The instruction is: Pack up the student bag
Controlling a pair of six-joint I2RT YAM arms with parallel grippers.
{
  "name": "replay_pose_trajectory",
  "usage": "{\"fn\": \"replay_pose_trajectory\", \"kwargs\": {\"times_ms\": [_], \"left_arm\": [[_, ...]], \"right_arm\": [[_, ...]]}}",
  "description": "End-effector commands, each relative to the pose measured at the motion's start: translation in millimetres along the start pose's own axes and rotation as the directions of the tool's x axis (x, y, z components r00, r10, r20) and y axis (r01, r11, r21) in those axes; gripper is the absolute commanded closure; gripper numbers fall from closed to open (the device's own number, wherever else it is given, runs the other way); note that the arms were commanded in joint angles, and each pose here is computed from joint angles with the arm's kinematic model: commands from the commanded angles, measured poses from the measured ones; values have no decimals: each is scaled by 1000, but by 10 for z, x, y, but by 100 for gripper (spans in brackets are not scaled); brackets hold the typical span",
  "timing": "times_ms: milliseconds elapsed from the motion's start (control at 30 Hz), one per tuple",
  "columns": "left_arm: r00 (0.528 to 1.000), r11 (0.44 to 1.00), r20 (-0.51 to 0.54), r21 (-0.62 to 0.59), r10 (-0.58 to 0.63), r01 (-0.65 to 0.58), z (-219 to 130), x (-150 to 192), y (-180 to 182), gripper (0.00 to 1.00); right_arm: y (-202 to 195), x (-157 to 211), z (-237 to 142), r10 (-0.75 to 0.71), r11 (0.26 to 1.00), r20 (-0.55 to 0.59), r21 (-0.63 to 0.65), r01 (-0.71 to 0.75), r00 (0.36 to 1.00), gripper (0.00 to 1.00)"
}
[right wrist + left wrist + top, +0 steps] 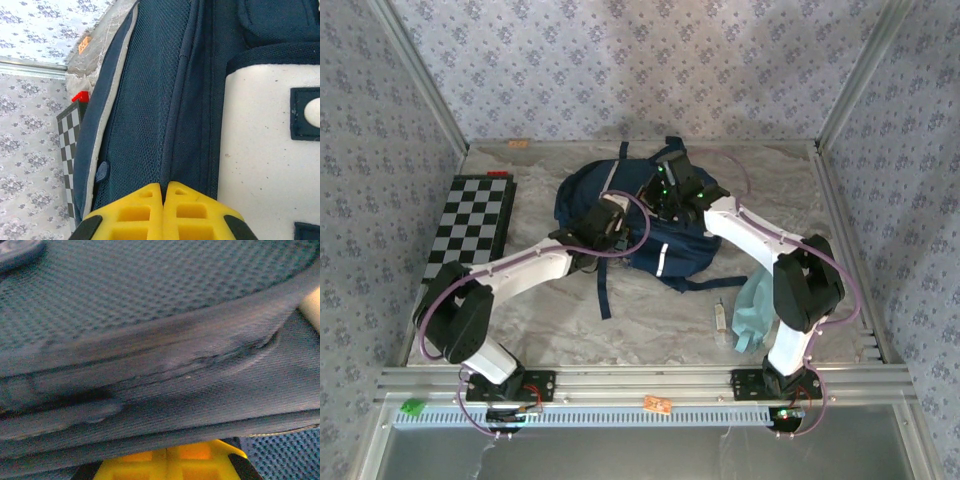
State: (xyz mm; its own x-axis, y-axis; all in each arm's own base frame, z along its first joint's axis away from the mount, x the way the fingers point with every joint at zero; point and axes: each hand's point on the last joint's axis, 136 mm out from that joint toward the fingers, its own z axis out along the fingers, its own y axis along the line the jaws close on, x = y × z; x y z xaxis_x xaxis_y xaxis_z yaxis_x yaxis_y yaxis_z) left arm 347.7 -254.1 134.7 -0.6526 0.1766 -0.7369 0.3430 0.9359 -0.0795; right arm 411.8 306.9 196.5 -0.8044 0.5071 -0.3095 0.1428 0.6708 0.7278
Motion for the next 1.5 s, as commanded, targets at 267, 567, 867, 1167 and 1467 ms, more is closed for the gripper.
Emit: {"fn": "replay_pose_trajectory", "kwargs": {"times_ms": [267,567,867,1167,1467], "left_arm": [[992,986,-70,-136,-108,97,-122,253,856,100],[995,990,-80,120,-65,74,-143,156,90,100],[990,988,-80,91,-117,124,-107,113,-469,100],[988,990,-75,-39,-135,133,56,95,-185,100],[976,976,-46,-55,-212,209,98,-14,166,94]], "right_arm": [[130,-117,-214,-134,990,-15,-50,133,991,100],[151,-543,76,-254,967,-74,-51,251,964,100],[103,-722,-161,-311,948,-141,20,316,940,54],[-404,-206,-229,-12,1000,-85,2,12,996,37],[-208,-10,244,123,991,-77,-36,-126,989,30]]}}
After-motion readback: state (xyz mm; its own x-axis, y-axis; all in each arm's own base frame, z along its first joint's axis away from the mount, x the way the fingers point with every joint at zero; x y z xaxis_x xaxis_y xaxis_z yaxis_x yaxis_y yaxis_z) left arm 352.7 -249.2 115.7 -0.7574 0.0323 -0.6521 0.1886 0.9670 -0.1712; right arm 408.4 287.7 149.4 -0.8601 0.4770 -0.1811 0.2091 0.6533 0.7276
